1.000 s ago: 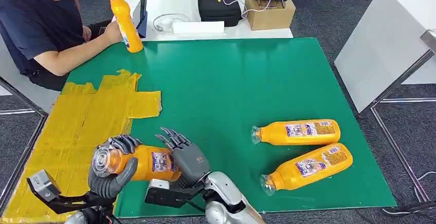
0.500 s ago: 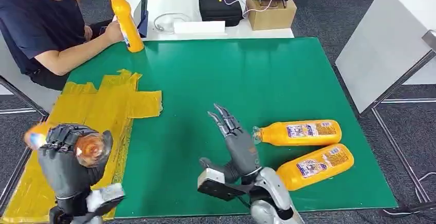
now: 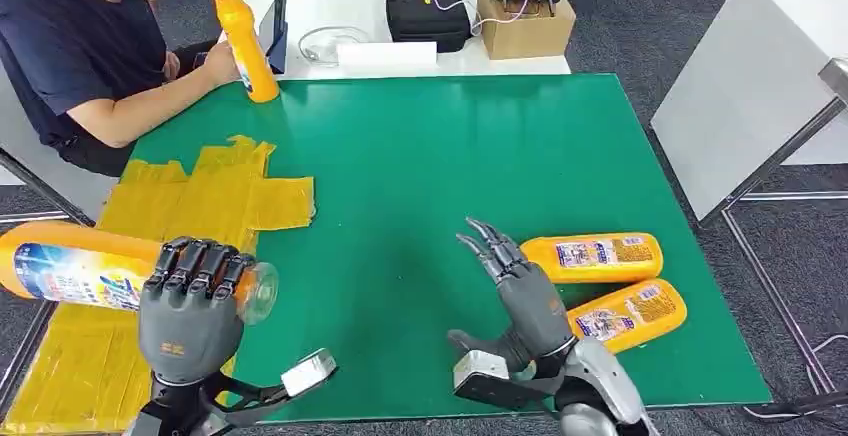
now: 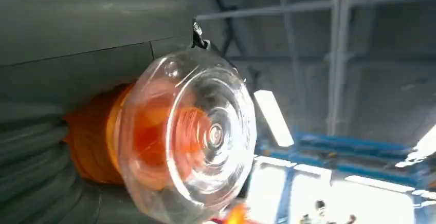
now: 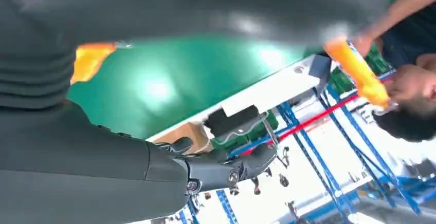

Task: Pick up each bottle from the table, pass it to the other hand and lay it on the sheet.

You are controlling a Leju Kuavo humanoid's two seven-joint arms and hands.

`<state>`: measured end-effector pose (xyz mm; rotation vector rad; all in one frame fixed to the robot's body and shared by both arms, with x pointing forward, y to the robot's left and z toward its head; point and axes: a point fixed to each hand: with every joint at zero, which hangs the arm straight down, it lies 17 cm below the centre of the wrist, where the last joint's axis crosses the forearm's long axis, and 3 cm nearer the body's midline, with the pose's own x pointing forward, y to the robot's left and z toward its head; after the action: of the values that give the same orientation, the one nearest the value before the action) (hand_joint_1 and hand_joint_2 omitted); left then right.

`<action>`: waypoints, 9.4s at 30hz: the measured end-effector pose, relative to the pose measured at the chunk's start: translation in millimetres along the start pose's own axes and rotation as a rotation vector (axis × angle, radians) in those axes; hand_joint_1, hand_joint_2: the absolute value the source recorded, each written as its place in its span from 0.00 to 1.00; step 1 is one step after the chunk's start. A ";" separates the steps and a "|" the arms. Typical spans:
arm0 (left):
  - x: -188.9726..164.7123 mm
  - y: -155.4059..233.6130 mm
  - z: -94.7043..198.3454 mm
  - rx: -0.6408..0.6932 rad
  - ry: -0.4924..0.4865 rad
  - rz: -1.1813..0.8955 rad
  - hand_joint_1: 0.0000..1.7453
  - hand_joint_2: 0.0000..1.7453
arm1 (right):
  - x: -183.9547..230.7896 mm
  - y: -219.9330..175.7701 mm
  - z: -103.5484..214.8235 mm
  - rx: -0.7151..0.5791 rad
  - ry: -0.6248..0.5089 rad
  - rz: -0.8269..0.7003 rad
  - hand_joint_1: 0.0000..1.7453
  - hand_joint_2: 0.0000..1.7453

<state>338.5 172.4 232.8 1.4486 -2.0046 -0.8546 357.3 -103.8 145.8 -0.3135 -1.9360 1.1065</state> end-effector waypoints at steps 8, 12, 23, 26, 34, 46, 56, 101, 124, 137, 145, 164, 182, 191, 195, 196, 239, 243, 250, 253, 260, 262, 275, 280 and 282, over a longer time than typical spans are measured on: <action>-4.5 -93.9 36.7 -0.235 0.063 0.004 1.00 1.00 | -10.5 -42.3 -7.7 -0.055 -0.049 0.004 0.00 1.00; 13.6 -168.0 97.9 -0.505 -0.113 0.015 1.00 1.00 | -12.5 -51.9 -13.5 -0.019 -0.074 -0.034 0.00 1.00; -34.0 -235.0 174.8 -0.805 -0.076 0.026 1.00 1.00 | -31.9 -79.4 -16.5 0.035 -0.096 0.044 0.00 1.00; -38.4 -238.1 175.2 -0.814 -0.066 0.025 1.00 1.00 | -34.9 -82.2 -15.3 0.036 -0.092 0.054 0.00 1.00; -41.4 -241.3 177.6 -0.827 -0.060 0.024 1.00 1.00 | -38.2 -83.5 -13.7 0.040 -0.087 0.062 0.00 1.00; -62.8 -246.3 180.7 -0.848 -0.001 0.055 0.00 0.00 | -54.8 -80.5 0.3 0.132 -0.071 0.115 0.00 1.00; -68.6 -211.0 205.7 -0.821 0.116 0.526 0.00 0.00 | -95.4 -75.9 95.7 0.271 0.071 0.141 0.00 1.00; -47.6 -73.2 93.9 -0.332 0.206 1.460 0.00 0.00 | -231.5 -112.0 172.9 0.421 0.498 0.369 0.00 1.00; -51.3 -78.9 80.5 -0.316 0.199 1.482 0.00 0.00 | -248.1 -126.4 275.2 0.681 0.668 0.344 0.00 1.00; -50.1 -80.6 81.8 -0.320 0.204 1.488 0.00 0.00 | -255.3 -108.7 220.1 0.531 0.568 0.460 0.00 1.00; -45.8 -82.0 80.7 -0.329 0.196 1.493 0.00 0.00 | -253.3 -77.3 180.7 0.503 0.510 0.437 0.00 1.00; -47.6 -88.2 75.5 -0.329 0.201 1.501 0.00 0.00 | -260.0 -11.6 159.6 0.574 0.498 0.362 0.00 1.00; -47.6 -89.6 76.2 -0.331 0.204 1.502 0.00 0.00 | -261.7 -8.9 158.5 0.582 0.499 0.359 0.00 1.00; -51.9 -94.0 64.8 -0.314 0.203 1.515 0.00 0.00 | -271.8 -13.3 212.2 0.755 0.576 0.251 1.00 1.00; -53.3 -97.9 63.4 -0.316 0.210 1.524 0.00 0.00 | -270.3 -25.9 232.3 0.783 0.594 0.242 1.00 1.00; -52.3 -98.5 63.8 -0.318 0.211 1.539 0.00 0.00 | -264.3 -25.6 225.6 0.754 0.566 0.222 1.00 1.00; -6.0 -88.4 43.4 -0.216 0.325 1.978 0.00 1.00 | -41.9 4.5 -61.6 0.001 0.054 -0.302 1.00 1.00; 9.0 -79.0 33.1 -0.192 0.314 2.024 0.00 1.00 | -2.5 1.2 -82.8 -0.044 -0.006 -0.383 1.00 1.00; 48.8 -62.6 19.2 -0.215 0.250 2.138 0.00 1.00 | 61.2 20.4 -104.9 -0.028 -0.100 -0.504 1.00 1.00; 63.4 -57.3 16.0 -0.223 0.227 2.173 0.00 1.00 | 83.4 30.0 -110.7 -0.012 -0.130 -0.533 1.00 1.00; 70.5 -44.7 10.0 -0.183 0.203 2.288 0.00 1.00 | 105.8 53.4 -113.6 0.034 -0.148 -0.573 1.00 1.00; 71.1 -40.3 7.7 -0.171 0.194 2.328 0.00 1.00 | 107.3 59.6 -113.1 0.047 -0.145 -0.577 1.00 1.00; 71.3 -39.4 8.3 -0.170 0.198 2.336 0.00 1.00 | 107.2 68.6 -112.3 0.062 -0.136 -0.584 1.00 1.00; 68.1 -37.7 7.3 -0.151 0.205 2.375 0.00 1.00 | 108.1 72.6 -111.7 0.071 -0.136 -0.583 1.00 1.00; 66.9 -37.8 7.1 -0.146 0.210 2.382 0.00 1.00 | 110.0 77.9 -110.8 0.083 -0.136 -0.581 1.00 1.00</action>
<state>337.5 101.2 203.1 -1.1706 -1.7718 0.3104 363.3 68.7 171.1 0.3629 -1.9125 0.8264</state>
